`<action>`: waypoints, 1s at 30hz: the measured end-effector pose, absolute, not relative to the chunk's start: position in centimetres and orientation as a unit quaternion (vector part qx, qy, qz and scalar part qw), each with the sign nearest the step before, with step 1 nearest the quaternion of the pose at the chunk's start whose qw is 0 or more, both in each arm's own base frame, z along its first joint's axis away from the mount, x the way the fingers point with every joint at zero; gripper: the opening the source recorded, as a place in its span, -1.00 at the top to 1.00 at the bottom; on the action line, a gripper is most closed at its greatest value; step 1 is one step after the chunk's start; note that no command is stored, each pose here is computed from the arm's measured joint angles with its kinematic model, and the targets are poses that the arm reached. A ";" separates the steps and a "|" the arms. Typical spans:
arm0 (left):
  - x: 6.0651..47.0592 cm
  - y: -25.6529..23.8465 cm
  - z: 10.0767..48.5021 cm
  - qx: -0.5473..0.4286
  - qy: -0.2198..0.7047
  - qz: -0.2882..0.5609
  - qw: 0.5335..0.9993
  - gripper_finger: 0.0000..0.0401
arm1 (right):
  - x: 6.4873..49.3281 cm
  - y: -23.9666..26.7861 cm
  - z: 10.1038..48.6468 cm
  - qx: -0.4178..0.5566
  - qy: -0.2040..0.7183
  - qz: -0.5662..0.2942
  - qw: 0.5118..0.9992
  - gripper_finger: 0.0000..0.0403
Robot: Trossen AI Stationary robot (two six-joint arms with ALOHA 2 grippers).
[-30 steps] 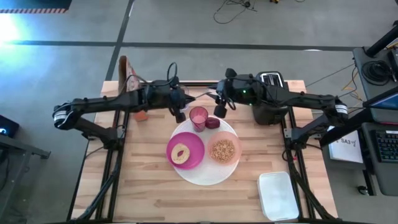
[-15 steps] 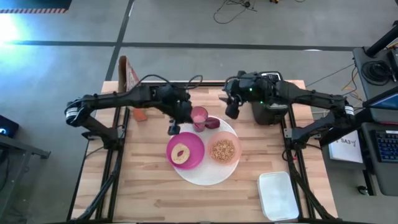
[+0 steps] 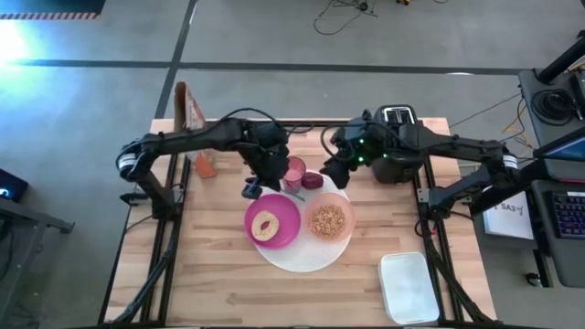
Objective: Arrange a breakfast setting
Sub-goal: Put the blue spoon beside the orange bowl
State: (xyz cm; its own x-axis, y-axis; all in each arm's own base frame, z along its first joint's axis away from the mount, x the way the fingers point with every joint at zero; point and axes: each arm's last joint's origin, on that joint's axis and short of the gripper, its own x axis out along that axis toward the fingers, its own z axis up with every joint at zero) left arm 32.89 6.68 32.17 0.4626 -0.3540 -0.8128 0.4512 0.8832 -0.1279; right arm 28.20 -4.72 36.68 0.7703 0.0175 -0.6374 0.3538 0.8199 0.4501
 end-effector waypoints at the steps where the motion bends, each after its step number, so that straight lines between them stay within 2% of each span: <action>1: 33.2 6.7 32.5 0.045 0.459 -0.236 0.855 1.00 | 28.3 -4.6 36.6 0.289 0.327 -0.094 0.895 0.16; 5: 34.6 7.5 33.0 -0.014 0.477 -0.219 0.851 1.00 | 28.4 -4.4 36.5 0.281 0.333 -0.073 0.897 0.09; 9: 35.6 8.2 33.8 -0.090 0.457 -0.271 0.842 1.00 | 28.4 -4.4 36.6 0.247 0.335 -0.060 0.907 0.04; 12: 36.4 9.0 33.9 -0.128 0.454 -0.267 0.840 1.00 | 28.4 -4.2 36.6 0.219 0.337 -0.051 0.914 0.03; 16: 36.6 10.1 34.4 -0.150 0.438 -0.269 0.845 1.00 | 28.1 -4.1 36.4 0.196 0.351 -0.062 0.913 0.03; 22: 37.1 10.8 33.4 -0.166 0.443 -0.271 0.838 1.00 | 26.8 -4.1 35.8 0.112 0.408 -0.102 0.900 0.03; 30: 38.3 12.3 32.0 -0.204 0.433 -0.253 0.841 1.00 | 25.9 -4.1 37.0 0.026 0.405 -0.084 0.910 0.03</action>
State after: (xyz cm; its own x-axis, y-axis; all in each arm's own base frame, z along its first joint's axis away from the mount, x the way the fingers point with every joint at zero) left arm 38.27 12.33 32.03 0.4966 -0.6020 -0.6253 0.2485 0.7889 -0.5621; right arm 25.91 -4.07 37.01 0.6580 -0.1306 -0.7416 0.1735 0.9846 -0.0195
